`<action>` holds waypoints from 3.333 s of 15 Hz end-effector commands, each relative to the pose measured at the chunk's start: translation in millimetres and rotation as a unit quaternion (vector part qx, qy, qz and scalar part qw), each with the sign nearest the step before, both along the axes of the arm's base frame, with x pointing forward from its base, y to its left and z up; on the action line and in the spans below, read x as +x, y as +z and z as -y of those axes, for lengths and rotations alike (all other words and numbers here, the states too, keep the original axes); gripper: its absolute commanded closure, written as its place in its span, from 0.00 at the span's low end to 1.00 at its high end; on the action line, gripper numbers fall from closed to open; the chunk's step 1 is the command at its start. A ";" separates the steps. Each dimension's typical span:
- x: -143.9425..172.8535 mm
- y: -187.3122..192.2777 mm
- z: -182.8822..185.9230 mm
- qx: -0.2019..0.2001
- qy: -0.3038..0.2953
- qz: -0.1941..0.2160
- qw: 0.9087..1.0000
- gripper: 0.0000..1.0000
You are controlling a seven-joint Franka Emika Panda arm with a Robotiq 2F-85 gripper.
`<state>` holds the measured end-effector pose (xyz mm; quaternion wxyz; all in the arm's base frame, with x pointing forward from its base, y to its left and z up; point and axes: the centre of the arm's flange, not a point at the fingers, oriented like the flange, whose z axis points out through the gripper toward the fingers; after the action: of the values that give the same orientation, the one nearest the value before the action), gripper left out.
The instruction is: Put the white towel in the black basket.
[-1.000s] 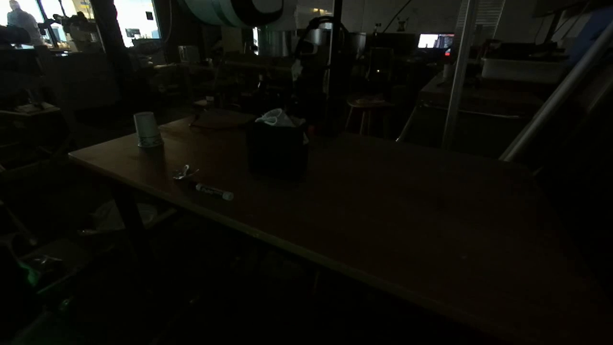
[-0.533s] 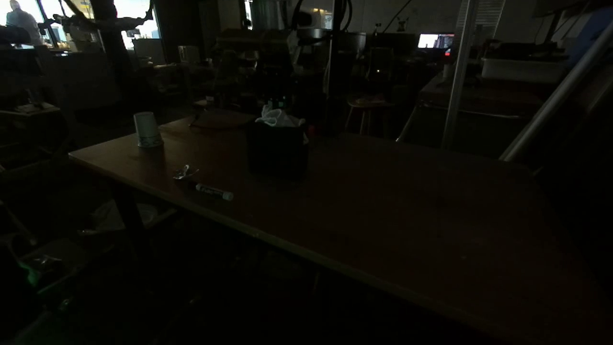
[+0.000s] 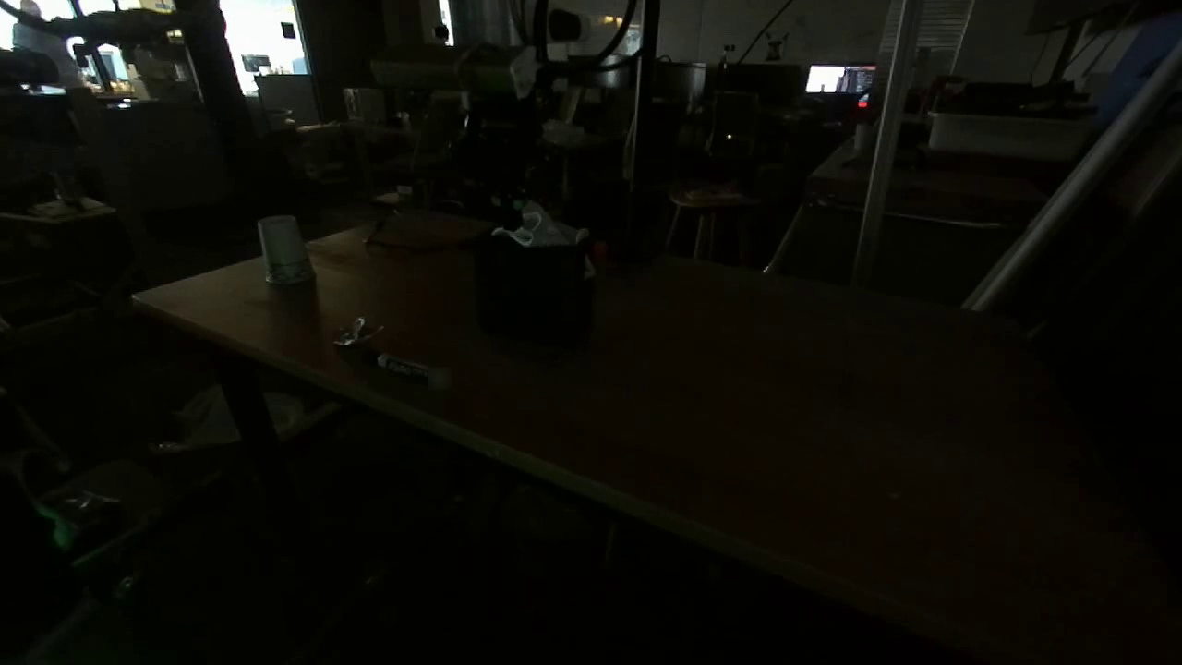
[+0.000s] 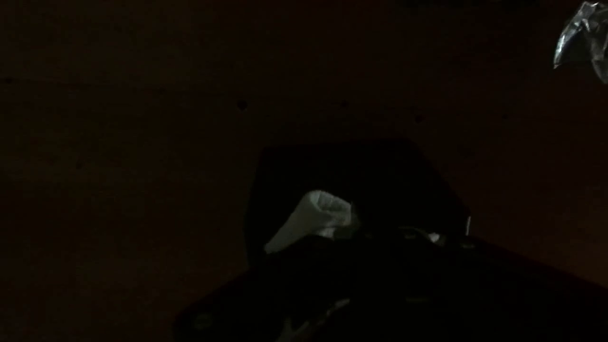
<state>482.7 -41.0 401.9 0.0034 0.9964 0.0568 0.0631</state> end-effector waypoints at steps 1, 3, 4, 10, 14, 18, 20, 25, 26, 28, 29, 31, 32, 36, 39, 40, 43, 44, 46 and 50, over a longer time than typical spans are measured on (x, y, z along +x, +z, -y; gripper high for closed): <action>-23.9 6.9 -2.2 -0.001 -0.011 0.005 1.000 1.00; -25.4 2.4 -3.4 0.001 -0.011 0.002 1.000 1.00; -25.4 -0.1 -3.5 0.001 -0.012 0.000 1.000 1.00; -11.2 -12.4 0.9 0.001 -0.009 -0.007 1.000 1.00; -0.1 -11.3 1.8 -0.001 -0.002 0.001 1.000 1.00; 17.6 -3.2 1.4 -0.008 0.009 0.020 1.000 1.00; 26.2 0.4 2.4 -0.010 0.012 0.027 1.000 1.00; 39.4 -3.9 6.3 -0.007 0.017 0.027 0.999 1.00; 40.9 -5.6 7.1 -0.006 0.018 0.026 0.999 1.00; 43.0 -10.2 8.5 -0.004 0.017 0.023 1.000 1.00; 44.0 -12.6 8.7 -0.004 0.017 0.021 1.000 1.00; 45.6 -17.3 7.7 -0.003 0.018 0.018 1.000 1.00; 46.6 -19.2 6.3 -0.002 0.019 0.016 1.000 1.00; 50.4 -19.5 3.3 -0.003 0.024 0.016 1.000 1.00; 54.4 -17.4 0.7 -0.004 0.028 0.018 0.999 1.00; 56.3 -17.5 -1.3 -0.004 0.030 0.017 0.999 1.00; 62.9 -20.3 -10.7 -0.005 0.040 0.014 0.999 1.00; 65.0 -22.6 -13.5 -0.005 0.044 0.012 0.999 1.00; 68.2 -28.2 -18.6 -0.010 0.053 0.007 0.999 1.00; 68.3 -60.1 -25.1 -0.024 0.075 -0.025 0.997 1.00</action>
<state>541.4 -21.2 358.9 0.0103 0.9925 0.1102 0.0511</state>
